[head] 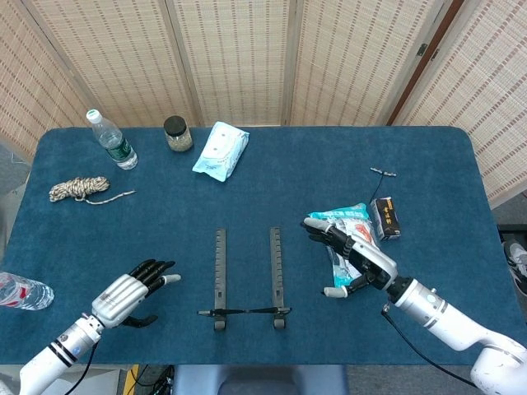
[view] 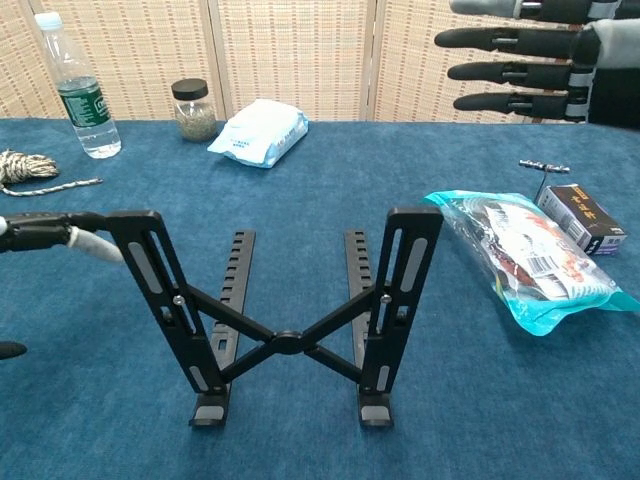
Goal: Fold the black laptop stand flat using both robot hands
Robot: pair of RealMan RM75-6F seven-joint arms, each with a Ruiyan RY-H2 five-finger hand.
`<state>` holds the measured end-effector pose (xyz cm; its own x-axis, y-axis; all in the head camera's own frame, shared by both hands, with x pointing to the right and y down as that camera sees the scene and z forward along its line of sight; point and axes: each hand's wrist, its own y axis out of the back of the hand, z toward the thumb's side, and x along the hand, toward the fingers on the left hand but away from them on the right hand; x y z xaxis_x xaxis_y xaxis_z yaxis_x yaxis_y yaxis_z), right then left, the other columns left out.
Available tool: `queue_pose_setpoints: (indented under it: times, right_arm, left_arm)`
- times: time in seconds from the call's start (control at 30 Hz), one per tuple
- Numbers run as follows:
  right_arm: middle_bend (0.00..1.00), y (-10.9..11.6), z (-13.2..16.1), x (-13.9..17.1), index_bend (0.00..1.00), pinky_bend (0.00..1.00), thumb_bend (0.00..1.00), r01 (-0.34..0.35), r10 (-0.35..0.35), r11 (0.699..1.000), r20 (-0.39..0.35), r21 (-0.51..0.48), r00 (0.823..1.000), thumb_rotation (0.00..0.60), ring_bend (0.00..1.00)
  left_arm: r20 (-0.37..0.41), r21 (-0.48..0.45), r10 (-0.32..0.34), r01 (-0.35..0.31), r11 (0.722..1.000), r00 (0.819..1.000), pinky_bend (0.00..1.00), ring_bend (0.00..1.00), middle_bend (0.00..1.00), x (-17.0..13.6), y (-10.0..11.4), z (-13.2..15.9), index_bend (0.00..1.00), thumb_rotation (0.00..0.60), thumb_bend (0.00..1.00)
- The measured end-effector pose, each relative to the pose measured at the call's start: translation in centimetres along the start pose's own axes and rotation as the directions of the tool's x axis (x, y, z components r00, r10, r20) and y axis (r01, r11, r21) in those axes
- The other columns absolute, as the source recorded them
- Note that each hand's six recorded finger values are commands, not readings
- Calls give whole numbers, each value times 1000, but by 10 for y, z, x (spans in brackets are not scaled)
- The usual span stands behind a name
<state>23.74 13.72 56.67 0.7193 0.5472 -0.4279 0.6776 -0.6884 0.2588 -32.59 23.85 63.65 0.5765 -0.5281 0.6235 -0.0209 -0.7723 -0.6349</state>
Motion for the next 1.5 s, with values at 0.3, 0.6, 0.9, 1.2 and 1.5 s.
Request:
queue_pose_setpoints:
  times: [0.3, 0.6, 0.9, 1.2, 1.5]
  right_arm:
    - [62, 0, -7, 2, 0, 50, 0, 9, -9, 1000, 23, -13, 1000, 600, 0]
    - [62, 2, -11, 7, 0, 49, 0, 22, -21, 999, 26, -26, 999, 600, 0]
    - [62, 4, -13, 10, 0, 50, 0, 30, -29, 999, 26, -34, 999, 600, 0]
    - [62, 6, -16, 14, 0, 50, 0, 46, -45, 998, 30, -40, 999, 600, 0]
    - [62, 7, -21, 15, 0, 50, 0, 54, -53, 997, 39, -46, 998, 600, 0]
  left_arm:
    - [73, -24, -37, 39, 999, 997, 0, 7, 25, 18, -16, 20, 155, 600, 248]
    - [124, -43, -54, 60, 997, 991, 0, 7, 20, 30, -28, 38, 141, 600, 247]
    - [156, -49, -79, 88, 995, 985, 0, 7, 18, 33, -40, 52, 140, 600, 247]
    - [167, -44, -117, 126, 991, 979, 0, 7, 17, 33, -49, 57, 140, 600, 247]
    - [170, -40, -142, 151, 988, 975, 0, 7, 16, 35, -55, 59, 140, 600, 247]
